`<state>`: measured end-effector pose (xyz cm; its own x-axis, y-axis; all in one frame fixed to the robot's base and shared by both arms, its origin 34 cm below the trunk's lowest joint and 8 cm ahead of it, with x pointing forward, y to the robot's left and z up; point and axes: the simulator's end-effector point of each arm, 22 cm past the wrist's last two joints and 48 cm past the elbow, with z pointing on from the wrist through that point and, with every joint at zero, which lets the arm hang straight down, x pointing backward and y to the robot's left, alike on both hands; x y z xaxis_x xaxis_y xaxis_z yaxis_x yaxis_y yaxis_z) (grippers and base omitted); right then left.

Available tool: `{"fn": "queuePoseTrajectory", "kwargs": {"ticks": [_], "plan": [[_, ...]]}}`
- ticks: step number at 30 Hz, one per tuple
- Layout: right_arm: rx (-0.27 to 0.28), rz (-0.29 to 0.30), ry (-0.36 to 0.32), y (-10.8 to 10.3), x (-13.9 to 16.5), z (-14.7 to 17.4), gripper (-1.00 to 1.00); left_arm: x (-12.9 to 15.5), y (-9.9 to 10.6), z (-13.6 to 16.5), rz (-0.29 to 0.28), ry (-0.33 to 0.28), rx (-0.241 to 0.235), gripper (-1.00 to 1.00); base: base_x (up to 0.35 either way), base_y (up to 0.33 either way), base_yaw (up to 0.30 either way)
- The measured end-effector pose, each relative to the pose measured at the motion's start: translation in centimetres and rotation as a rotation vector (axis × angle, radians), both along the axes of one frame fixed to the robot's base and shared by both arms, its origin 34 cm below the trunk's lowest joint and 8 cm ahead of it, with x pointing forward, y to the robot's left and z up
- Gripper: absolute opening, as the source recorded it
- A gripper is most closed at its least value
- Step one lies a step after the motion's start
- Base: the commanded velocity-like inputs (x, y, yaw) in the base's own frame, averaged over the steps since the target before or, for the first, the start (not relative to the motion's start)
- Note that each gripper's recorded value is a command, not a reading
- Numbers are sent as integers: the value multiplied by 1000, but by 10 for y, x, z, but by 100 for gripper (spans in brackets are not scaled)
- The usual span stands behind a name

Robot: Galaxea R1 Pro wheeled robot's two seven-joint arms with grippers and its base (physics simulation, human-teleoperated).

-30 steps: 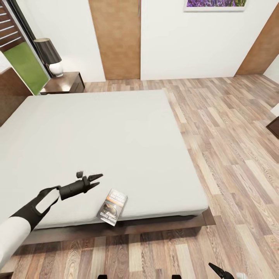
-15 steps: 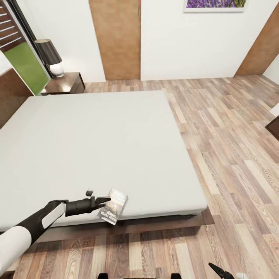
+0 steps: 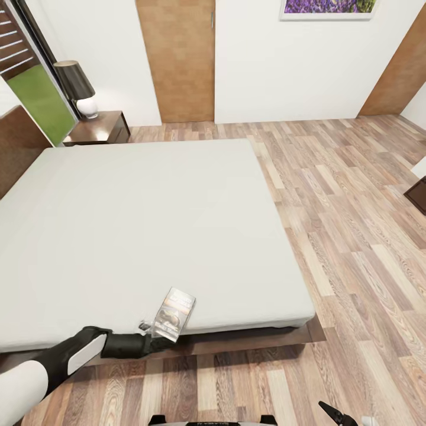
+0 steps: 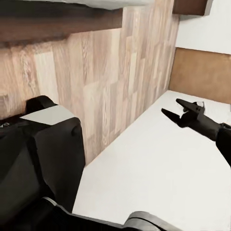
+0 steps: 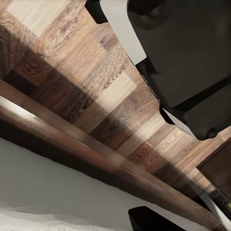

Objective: In the bedroom, move the book from the bed onto either nightstand, and place the two sandals side by side next to the bed.

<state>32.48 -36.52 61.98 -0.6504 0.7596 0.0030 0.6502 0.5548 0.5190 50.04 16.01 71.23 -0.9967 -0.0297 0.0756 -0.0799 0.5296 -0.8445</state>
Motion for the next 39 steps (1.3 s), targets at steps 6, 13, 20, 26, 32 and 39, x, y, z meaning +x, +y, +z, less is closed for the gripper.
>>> {"fn": "queuePoseTrajectory", "kwargs": {"ticks": [6, 13, 20, 26, 32, 39], "plan": [[0, 0, 0, 0, -3, 4, 100, -36, 47, -35, -37, 7, 145, 100, 0, 0, 0], [0, 0, 0, 0, -5, 8, 100, -43, 113, -64, 17, -66, 318, 100, 0, 0, 0], [0, 0, -2, 0, -4, 8, 100, -61, 141, -85, 32, -118, 434, 100, 0, 0, 0], [0, 1, -3, 0, -4, 8, 100, -89, 133, -101, 14, -140, 492, 100, 0, 0, 0], [0, 1, -4, 0, -4, 8, 100, -89, 118, -107, 130, -129, 494, 100, 0, 0, 0], [-1, 2, -5, 0, -3, 8, 100, -86, 115, -132, 219, -79, 681, 100, 0, 0, 0]]}}
